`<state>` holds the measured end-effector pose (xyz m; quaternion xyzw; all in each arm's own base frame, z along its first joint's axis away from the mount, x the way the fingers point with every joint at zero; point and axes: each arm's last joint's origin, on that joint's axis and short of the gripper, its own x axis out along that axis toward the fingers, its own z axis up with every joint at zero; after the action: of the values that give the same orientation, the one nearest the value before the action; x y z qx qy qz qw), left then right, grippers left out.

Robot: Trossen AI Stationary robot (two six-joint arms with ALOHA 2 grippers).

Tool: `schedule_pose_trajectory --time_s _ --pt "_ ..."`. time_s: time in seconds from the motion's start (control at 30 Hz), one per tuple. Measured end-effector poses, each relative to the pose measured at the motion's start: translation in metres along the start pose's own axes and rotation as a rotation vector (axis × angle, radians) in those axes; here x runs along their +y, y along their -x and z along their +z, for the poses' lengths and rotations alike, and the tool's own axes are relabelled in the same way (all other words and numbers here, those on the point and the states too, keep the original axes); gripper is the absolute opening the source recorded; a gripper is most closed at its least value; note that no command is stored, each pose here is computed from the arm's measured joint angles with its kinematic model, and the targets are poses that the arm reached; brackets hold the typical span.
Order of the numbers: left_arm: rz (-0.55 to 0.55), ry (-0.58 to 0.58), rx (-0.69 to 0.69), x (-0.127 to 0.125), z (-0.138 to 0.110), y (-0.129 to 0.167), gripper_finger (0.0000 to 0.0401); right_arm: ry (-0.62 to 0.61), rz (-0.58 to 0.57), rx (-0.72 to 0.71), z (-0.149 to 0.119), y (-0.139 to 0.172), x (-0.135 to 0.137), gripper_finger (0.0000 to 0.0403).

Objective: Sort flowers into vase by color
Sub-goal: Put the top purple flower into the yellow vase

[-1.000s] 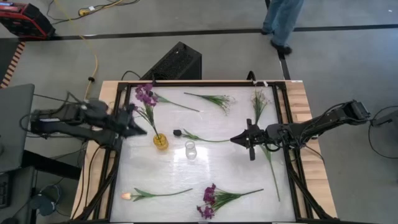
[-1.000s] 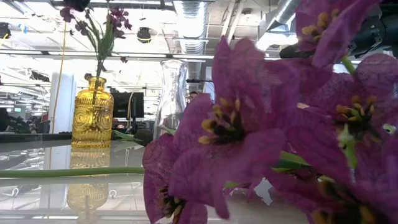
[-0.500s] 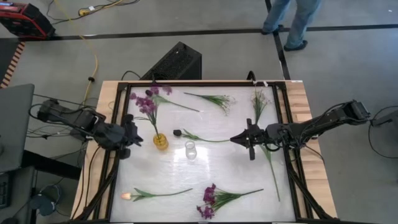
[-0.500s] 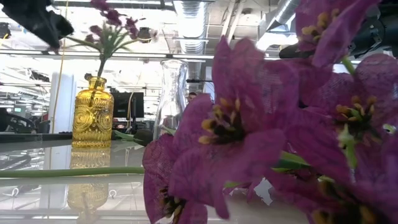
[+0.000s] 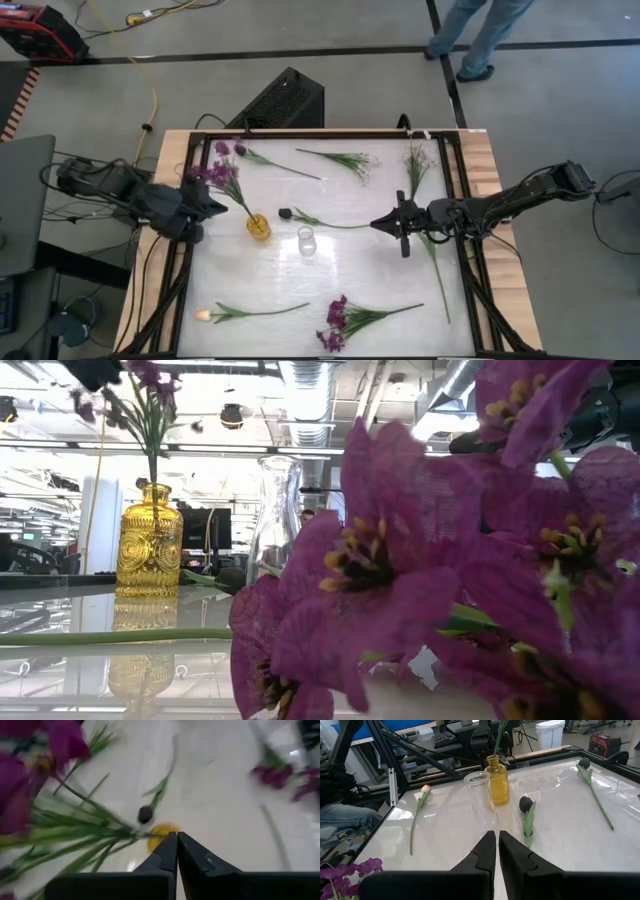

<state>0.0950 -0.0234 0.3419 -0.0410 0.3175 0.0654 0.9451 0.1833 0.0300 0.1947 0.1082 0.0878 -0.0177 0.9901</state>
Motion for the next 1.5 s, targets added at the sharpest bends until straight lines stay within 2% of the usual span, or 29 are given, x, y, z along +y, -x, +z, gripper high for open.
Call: schedule_pose_trajectory --time_s 0.27,0.37,0.5,0.63,0.73,0.83,1.0,1.1,1.23,1.4,1.5 --pt "-0.114 -0.021 -0.176 0.000 0.025 0.025 0.0000 0.000 0.000 0.000 0.000 0.000 0.000 0.0051" --pt "-0.125 -0.056 -0.119 0.001 0.020 0.026 0.0000 0.000 0.001 0.000 0.000 0.000 0.000 0.0051" --pt "-0.078 -0.084 -0.023 -0.003 0.015 0.010 0.0000 0.000 0.001 0.000 0.000 0.000 0.000 0.0051" --pt "-0.115 -0.149 0.140 -0.009 0.009 -0.003 0.0000 -0.007 0.001 0.000 0.000 0.000 0.000 0.0051" --pt "-0.121 -0.189 0.192 -0.013 0.008 -0.007 0.0000 -0.008 0.001 0.000 0.000 0.000 0.000 0.0051" --pt "-0.043 -0.210 0.244 -0.012 0.011 -0.006 0.0000 -0.008 0.001 0.000 0.000 0.000 0.000 0.0051" --pt "0.033 -0.119 0.331 -0.011 0.019 0.000 0.0000 -0.010 0.001 0.000 0.000 0.000 0.000 0.0051" --pt "0.093 -0.107 0.450 -0.011 0.014 -0.003 0.0000 -0.010 0.001 0.000 0.000 0.000 0.000 0.0051" --pt "0.209 -0.133 0.534 -0.014 0.013 -0.015 0.0000 0.000 0.000 0.000 0.000 0.000 0.000 0.0051" --pt "0.379 -0.191 0.554 -0.022 0.018 -0.039 0.0000 0.000 0.000 0.000 0.000 0.000 0.000 0.0051" --pt "0.446 -0.197 0.582 -0.024 0.012 -0.052 0.0000 0.001 0.004 0.001 0.000 0.000 0.000 0.0051"
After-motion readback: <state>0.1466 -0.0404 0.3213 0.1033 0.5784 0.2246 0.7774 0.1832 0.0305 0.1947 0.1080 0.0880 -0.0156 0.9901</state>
